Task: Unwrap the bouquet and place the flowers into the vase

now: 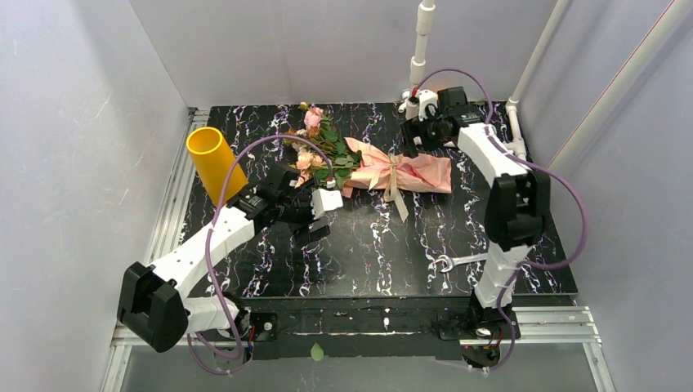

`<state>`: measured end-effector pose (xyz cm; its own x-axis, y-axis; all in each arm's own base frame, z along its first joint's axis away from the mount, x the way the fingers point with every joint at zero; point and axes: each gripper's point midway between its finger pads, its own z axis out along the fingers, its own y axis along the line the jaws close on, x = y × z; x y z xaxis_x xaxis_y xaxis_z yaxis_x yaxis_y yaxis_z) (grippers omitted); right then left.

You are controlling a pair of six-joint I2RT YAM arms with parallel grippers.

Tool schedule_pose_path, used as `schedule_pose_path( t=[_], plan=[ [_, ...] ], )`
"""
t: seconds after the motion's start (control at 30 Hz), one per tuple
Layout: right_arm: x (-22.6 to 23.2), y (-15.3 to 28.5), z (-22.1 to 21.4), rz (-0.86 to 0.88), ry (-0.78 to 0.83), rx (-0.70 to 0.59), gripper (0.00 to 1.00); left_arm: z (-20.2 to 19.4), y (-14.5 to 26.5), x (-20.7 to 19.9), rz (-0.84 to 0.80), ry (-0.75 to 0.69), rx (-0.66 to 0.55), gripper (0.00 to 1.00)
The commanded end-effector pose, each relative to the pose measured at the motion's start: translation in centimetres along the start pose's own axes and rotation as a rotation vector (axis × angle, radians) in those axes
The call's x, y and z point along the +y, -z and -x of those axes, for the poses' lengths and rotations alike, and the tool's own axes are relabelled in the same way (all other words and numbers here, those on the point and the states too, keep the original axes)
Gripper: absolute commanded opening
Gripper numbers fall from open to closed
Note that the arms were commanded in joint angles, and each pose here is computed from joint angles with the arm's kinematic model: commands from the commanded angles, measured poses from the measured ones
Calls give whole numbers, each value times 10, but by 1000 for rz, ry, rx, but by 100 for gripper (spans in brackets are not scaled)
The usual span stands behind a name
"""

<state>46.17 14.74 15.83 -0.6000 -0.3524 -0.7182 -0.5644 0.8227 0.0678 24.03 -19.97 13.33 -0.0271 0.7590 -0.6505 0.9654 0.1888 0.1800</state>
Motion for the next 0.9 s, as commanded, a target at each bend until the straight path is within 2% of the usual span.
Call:
schedule_pose_path(
  t=[0.0, 0.23, 0.37, 0.6, 0.87],
  plan=[
    [-3, -30, -10, 35, -29, 78, 100, 10, 9, -15, -3, 98, -59, 98],
    [29, -33, -63, 179, -65, 196, 94, 7, 16, -12, 68, 142, -68, 98],
    [67, -7, -97, 299, -96, 255, 91, 6, 17, -4, 109, 188, -47, 98],
    [138, 48, -130, 462, -81, 312, 92, 13, 17, 2, 131, 266, -62, 98],
    [212, 92, -173, 675, -26, 402, 92, 28, 17, -8, 59, 240, -137, 98]
  ],
)
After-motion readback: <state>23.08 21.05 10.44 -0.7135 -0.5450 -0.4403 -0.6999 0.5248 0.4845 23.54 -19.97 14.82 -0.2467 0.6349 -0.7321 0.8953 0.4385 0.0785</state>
